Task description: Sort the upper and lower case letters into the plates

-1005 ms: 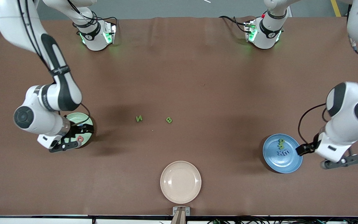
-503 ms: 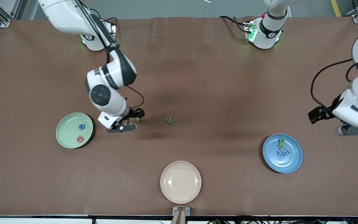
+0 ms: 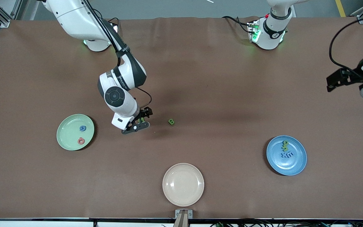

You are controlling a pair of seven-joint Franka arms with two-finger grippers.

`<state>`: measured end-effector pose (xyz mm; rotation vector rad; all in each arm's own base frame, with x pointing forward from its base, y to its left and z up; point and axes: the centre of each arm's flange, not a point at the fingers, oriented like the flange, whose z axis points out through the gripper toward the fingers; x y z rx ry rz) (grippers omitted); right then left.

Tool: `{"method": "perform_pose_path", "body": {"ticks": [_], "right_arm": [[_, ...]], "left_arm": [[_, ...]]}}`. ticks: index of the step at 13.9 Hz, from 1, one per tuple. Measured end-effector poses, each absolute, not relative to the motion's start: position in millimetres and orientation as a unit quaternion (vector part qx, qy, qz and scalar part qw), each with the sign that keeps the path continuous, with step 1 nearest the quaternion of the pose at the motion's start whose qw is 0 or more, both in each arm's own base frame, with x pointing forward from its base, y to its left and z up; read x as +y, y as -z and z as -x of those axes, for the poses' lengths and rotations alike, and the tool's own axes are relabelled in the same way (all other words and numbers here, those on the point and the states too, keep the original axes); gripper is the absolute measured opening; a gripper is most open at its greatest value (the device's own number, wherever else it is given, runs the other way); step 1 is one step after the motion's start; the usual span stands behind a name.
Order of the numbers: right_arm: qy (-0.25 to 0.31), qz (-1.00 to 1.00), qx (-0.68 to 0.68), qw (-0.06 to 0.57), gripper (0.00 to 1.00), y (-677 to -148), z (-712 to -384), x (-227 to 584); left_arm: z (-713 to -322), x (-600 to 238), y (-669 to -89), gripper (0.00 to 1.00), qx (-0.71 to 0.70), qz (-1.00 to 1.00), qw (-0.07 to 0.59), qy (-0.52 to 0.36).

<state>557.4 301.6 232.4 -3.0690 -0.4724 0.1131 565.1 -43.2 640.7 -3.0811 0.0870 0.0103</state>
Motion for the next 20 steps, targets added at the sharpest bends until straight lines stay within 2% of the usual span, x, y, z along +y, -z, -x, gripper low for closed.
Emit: {"method": "perform_pose_path", "body": {"ticks": [4, 9, 11, 14, 16, 17, 20], "right_arm": [[-0.031, 0.987, -0.155, 0.015, 1.00, -191, -549, 296], [-0.037, 0.987, -0.158, 0.013, 0.97, -184, -545, 297], [-0.040, 0.986, -0.159, 0.012, 0.82, -182, -543, 296], [-0.042, 0.986, -0.159, 0.011, 0.78, -180, -542, 296], [-0.042, 0.986, -0.159, 0.011, 0.72, -180, -542, 296], [-0.042, 0.986, -0.159, 0.011, 0.66, -180, -542, 296], [-0.043, 0.986, -0.159, 0.011, 0.61, -179, -541, 295]], "left_arm": [[-547, -50, -636, 1.00, 0.016, 1.000, 0.021, -0.015], [-546, -43, -639, 1.00, 0.001, 1.000, 0.021, 0.001], [-552, -41, -647, 1.00, -0.001, 1.000, 0.019, 0.018], [-557, -40, -650, 1.00, -0.001, 1.000, 0.017, 0.022], [-558, -40, -647, 1.00, -0.001, 1.000, 0.017, 0.019], [-559, -40, -646, 1.00, 0.000, 1.000, 0.017, 0.016], [-558, -40, -644, 1.00, 0.000, 1.000, 0.017, 0.013]]}}
